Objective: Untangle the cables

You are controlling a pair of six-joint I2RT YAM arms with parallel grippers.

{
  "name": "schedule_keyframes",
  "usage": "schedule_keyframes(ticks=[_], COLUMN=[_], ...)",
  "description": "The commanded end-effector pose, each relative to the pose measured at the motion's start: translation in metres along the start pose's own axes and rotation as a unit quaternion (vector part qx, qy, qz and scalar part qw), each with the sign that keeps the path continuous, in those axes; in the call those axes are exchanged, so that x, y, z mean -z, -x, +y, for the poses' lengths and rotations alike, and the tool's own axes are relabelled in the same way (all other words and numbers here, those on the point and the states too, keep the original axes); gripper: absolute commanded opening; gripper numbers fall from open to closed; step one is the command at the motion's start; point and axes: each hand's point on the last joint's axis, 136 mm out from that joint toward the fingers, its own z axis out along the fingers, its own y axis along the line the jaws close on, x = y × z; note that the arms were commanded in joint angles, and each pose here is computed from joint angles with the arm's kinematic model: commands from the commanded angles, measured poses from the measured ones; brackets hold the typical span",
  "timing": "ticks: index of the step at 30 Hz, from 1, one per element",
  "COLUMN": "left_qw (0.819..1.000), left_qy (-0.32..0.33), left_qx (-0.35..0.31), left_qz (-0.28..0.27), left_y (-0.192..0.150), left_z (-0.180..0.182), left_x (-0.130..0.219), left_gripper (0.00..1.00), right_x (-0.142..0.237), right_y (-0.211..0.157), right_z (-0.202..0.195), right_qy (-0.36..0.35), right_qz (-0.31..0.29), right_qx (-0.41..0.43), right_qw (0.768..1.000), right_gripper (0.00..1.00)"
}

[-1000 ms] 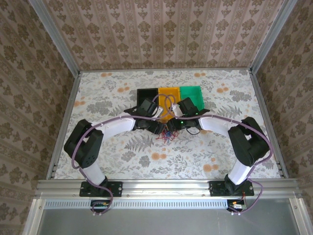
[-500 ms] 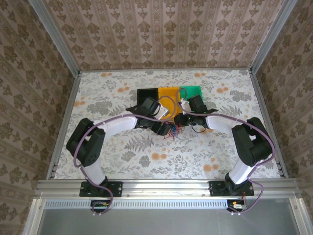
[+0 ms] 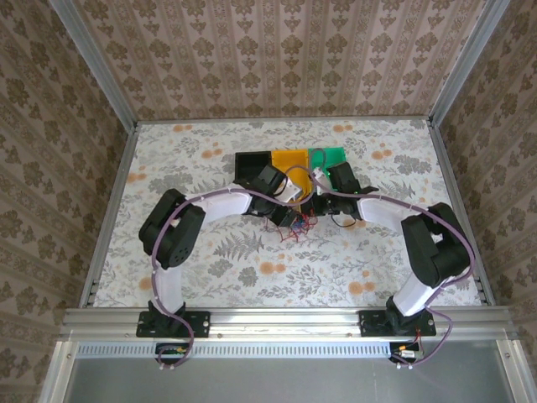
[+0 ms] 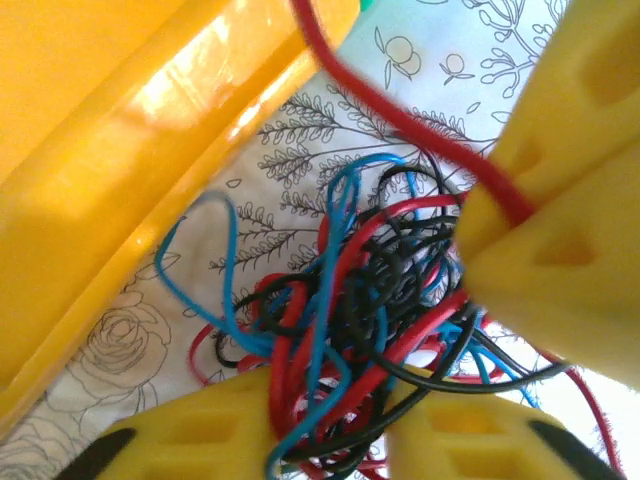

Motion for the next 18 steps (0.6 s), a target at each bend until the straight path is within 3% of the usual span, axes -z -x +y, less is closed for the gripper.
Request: schedule_keyframes(ticks=[1, 5, 10, 14, 18], left_qw=[1.000, 1.000, 0.999, 0.997, 0.996], left_qy=[-0.001, 0.009, 0.021, 0.029, 0.033], left_qx=[0.001, 0.009, 0.040, 0.072, 0.086], left_qz=[0.009, 0.013, 0.021, 0.017, 0.008], left_y=[-0.003, -0.016, -0.041, -0.055, -0.063], left_z=[-0.001, 0.004, 0.015, 0.025, 0.027], left_x=[-0.004, 0.004, 0.017, 0.025, 0.027], left_gripper=[0.05, 0.00, 0.00, 0.00, 0.00], right_x=[0.023, 0.062, 0.134, 0.158, 0.154], right_y=[0.019, 0.040, 0.057, 0.064, 0.072], right_z=[0.003, -0.031, -0.077, -0.087, -0.083], right_qy=[0.012, -0.096, -0.267, -0.303, -0.284], right_qz=[-0.052, -0.135, -0.235, -0.267, -0.267], right_qx=[-0.028, -0.061, -0.110, -0.129, -0.127], right_qw=[0.998, 0.984, 0.928, 0.906, 0.912], right_gripper=[0.00, 0.00, 0.00, 0.00, 0.00])
